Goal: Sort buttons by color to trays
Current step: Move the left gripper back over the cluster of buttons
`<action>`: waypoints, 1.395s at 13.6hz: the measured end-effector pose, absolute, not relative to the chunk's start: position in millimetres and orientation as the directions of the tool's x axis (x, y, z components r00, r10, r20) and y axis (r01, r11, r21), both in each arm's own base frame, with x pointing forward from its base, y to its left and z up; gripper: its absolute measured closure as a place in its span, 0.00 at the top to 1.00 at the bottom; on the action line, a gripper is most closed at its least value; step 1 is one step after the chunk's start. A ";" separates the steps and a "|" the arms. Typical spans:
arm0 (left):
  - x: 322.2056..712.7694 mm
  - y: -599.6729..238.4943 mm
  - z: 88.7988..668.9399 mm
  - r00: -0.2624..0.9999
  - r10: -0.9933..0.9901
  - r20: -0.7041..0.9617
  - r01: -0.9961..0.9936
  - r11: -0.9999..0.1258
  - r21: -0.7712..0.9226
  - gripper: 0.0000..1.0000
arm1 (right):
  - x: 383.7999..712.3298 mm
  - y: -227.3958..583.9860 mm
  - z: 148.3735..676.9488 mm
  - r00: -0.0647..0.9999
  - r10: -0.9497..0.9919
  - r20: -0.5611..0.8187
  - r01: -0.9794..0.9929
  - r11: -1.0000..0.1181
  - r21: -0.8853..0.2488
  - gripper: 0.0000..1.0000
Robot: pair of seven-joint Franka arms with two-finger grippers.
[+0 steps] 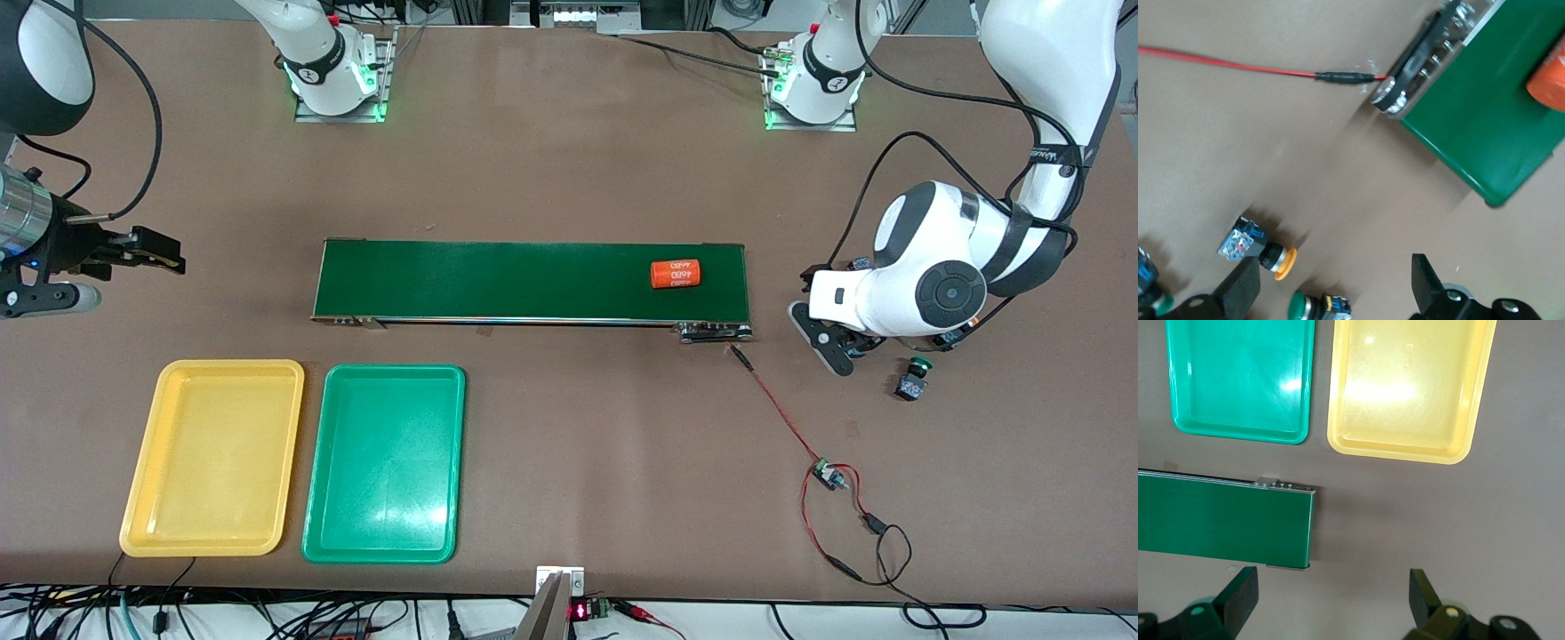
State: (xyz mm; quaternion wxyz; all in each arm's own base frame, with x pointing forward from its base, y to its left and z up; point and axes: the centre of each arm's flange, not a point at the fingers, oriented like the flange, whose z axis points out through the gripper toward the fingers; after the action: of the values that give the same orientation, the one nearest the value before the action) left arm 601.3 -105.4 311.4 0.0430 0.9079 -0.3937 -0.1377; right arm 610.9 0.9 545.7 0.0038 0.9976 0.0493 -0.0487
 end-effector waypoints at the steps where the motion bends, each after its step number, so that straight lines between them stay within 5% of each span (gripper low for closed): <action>1: 601.5 -105.5 311.8 0.704 -0.672 -0.229 -0.651 -0.740 0.169 1.00 | 610.9 0.8 545.7 0.990 0.098 -0.098 0.099 -0.995 0.003 1.00; 5: 607.1 -102.7 319.0 0.887 -0.383 -0.256 -0.376 -0.923 0.080 1.00 | 610.9 0.9 545.7 0.990 0.098 -0.098 0.099 -0.995 0.003 1.00; 13: 642.7 -66.1 395.2 0.949 -0.238 -0.206 -0.236 -0.971 0.036 1.00 | 610.8 0.8 545.7 0.990 0.098 -0.098 0.099 -0.995 0.003 1.00; 19: 644.2 -29.8 325.8 0.930 -0.185 -0.317 -0.166 -0.982 0.086 1.00 | 610.8 0.6 545.7 0.990 0.098 -0.098 0.098 -0.995 0.003 1.00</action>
State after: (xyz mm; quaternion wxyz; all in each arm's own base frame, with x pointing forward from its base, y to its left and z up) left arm 644.2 -29.8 325.8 0.0287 0.9820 -0.0893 -0.1639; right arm 610.8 0.6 545.7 0.0038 0.9976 0.0491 -0.0489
